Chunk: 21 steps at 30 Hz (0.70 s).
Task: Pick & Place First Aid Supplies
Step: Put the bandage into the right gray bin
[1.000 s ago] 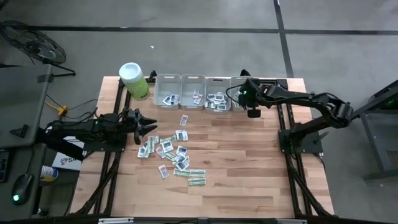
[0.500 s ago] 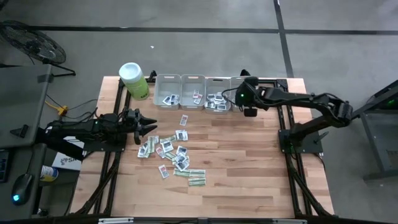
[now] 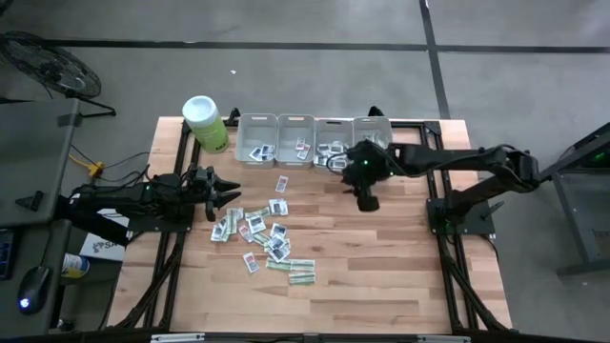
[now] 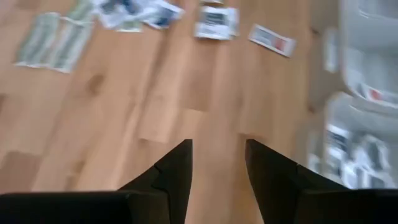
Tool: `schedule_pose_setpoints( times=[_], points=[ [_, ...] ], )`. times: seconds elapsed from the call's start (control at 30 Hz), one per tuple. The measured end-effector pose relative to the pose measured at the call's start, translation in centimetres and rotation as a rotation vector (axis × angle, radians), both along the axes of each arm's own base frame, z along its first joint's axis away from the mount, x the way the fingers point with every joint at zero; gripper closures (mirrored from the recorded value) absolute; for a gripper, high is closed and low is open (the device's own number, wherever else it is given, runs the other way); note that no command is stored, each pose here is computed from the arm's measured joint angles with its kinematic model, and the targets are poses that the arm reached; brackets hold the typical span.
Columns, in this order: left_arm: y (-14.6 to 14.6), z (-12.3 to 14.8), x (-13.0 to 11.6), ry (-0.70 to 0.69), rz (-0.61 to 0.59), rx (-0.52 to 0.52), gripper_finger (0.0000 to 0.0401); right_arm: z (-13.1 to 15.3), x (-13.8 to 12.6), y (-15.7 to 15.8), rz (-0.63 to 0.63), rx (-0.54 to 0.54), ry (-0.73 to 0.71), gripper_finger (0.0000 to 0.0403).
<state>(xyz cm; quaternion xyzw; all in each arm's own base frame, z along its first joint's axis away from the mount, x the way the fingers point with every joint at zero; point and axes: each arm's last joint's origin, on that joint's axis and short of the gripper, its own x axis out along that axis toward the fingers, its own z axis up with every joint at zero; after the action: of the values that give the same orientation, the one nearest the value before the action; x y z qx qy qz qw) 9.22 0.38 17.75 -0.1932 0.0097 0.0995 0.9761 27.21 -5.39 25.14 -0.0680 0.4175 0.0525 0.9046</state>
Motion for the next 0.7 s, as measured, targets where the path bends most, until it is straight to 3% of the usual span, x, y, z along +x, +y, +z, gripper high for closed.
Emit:
schedule_pose_setpoints(
  times=[0.1,0.37,0.7],
  points=[
    [0.0,0.0,0.0,0.0,0.0,0.0,0.0251,-0.3,0.6,2.1,0.094,-0.018,0.009,0.0261],
    [0.0,0.0,0.0,0.0,0.0,0.0,0.0251,-2.7,2.6,8.1,0.462,-0.23,0.019,0.0261],
    [0.0,0.0,0.0,0.0,0.0,0.0,0.0251,-5.3,5.2,13.3,0.686,-0.358,-0.133,0.0261]
  ],
)
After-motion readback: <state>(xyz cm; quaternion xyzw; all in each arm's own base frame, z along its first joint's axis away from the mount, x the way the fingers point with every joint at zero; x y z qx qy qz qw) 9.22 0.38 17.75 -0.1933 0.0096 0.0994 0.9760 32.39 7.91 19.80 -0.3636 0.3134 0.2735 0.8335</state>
